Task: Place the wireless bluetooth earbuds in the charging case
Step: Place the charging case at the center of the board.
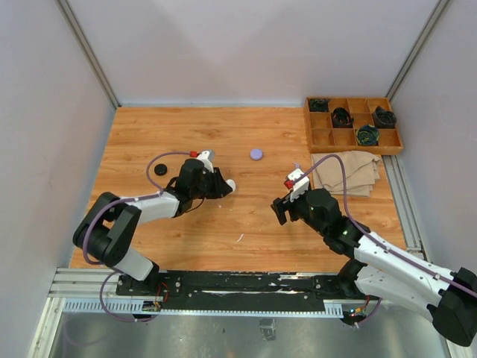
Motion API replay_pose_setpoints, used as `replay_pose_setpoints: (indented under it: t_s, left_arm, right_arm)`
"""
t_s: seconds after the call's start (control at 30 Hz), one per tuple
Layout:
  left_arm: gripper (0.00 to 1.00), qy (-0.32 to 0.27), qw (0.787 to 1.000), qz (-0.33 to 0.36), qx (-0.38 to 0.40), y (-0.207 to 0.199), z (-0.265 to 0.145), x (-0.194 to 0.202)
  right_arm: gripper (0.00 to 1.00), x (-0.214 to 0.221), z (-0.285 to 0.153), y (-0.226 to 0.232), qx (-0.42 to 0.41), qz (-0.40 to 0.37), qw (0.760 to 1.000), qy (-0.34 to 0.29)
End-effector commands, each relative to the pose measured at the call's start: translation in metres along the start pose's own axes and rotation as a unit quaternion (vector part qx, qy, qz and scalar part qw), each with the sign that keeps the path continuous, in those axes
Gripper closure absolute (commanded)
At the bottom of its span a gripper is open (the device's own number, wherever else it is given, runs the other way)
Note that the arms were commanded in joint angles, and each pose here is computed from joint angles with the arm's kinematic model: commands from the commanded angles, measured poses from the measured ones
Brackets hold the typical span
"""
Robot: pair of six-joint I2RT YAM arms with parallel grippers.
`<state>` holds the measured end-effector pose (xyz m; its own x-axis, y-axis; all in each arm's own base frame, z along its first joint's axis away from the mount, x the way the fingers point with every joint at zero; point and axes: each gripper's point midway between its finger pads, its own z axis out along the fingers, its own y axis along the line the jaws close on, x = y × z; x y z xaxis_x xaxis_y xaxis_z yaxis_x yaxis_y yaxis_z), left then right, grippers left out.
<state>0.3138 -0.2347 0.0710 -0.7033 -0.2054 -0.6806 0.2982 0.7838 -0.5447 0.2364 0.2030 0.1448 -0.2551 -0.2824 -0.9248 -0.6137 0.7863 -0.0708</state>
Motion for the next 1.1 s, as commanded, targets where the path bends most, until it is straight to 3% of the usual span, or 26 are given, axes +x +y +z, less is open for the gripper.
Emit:
replay_pose_setpoints:
  t_s: [0.0, 0.37, 0.53, 0.8, 1.07]
  left_arm:
    - [0.93, 0.019, 0.998, -0.033, -0.043, 0.014, 0.016, -0.002]
    - [0.7, 0.071, 0.989, -0.058, -0.116, 0.043, 0.034, 0.001]
    - [0.57, 0.055, 0.987, -0.047, -0.144, 0.051, 0.021, -0.005]
    - [0.45, 0.038, 0.98, -0.044, -0.191, 0.067, 0.0, -0.012]
    - [0.31, -0.015, 0.965, -0.036, -0.261, 0.087, -0.048, -0.043]
  right_arm:
    - [0.23, -0.018, -0.004, -0.015, 0.038, 0.011, 0.998, -0.058]
    - [0.23, -0.023, -0.012, -0.021, 0.052, 0.016, 0.995, -0.082]
    - [0.23, -0.022, -0.012, -0.02, 0.05, 0.016, 0.995, -0.082]
    - [0.23, -0.02, -0.01, -0.02, 0.049, 0.013, 0.996, -0.076]
    - [0.23, -0.018, -0.01, -0.022, 0.054, 0.012, 0.996, -0.075]
